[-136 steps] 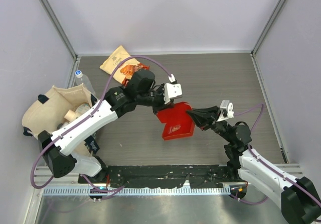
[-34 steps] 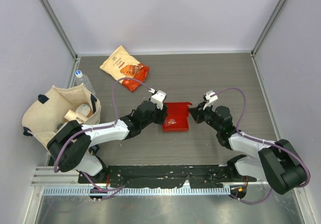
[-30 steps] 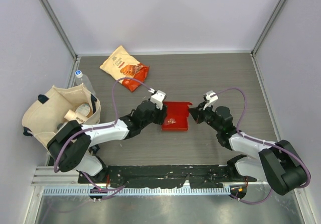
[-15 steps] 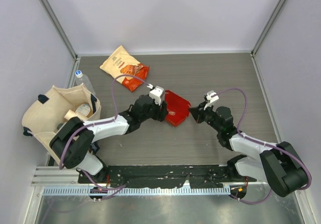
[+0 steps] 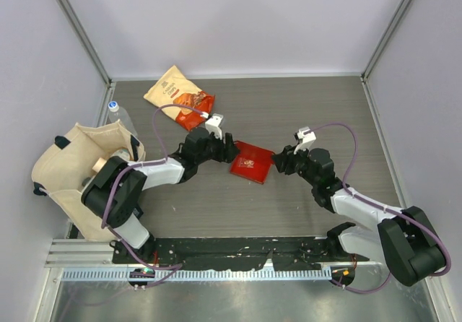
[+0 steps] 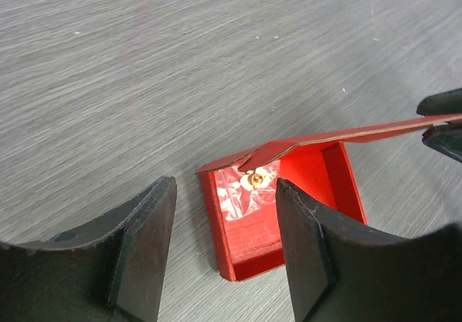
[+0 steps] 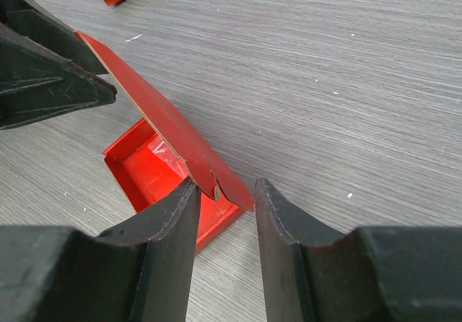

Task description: Fold the paper box

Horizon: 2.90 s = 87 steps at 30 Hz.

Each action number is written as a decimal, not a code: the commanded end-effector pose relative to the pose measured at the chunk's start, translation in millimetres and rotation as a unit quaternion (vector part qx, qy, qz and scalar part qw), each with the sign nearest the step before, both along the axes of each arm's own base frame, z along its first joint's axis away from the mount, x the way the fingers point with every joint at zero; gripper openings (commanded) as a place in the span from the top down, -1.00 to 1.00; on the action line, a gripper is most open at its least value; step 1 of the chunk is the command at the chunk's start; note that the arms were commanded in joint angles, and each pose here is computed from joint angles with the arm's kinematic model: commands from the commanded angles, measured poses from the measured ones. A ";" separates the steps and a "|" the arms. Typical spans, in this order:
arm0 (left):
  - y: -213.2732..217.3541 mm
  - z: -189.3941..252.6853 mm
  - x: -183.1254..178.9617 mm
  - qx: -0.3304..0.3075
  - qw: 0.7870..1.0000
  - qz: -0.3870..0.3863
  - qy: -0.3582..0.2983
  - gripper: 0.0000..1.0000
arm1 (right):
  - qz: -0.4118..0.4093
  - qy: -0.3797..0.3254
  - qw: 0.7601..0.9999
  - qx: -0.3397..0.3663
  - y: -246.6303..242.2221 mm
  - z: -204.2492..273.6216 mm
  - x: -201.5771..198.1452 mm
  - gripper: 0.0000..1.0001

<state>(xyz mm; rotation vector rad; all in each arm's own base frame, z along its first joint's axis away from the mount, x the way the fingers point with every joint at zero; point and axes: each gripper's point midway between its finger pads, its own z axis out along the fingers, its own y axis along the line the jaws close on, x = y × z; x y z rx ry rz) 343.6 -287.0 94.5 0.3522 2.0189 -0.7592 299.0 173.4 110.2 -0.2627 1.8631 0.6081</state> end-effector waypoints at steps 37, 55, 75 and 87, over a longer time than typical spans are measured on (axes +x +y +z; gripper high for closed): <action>-20.9 -6.4 0.9 0.059 0.979 -0.184 -0.058 0.03 | -0.001 -0.016 1.000 -0.025 7.1 4.7 26.8 0.74; -10.5 30.9 37.1 0.098 0.988 0.036 -0.114 1.00 | -0.087 -0.008 0.996 -0.006 1.8 17.1 42.5 0.99; -8.5 11.7 53.6 0.007 0.937 0.331 -0.112 1.00 | -0.379 -0.052 0.924 -0.025 -6.8 -3.1 42.9 0.99; 7.0 -16.1 24.6 -0.061 0.942 0.318 -0.085 1.00 | -0.379 -0.056 0.924 0.013 4.3 -21.5 11.5 0.98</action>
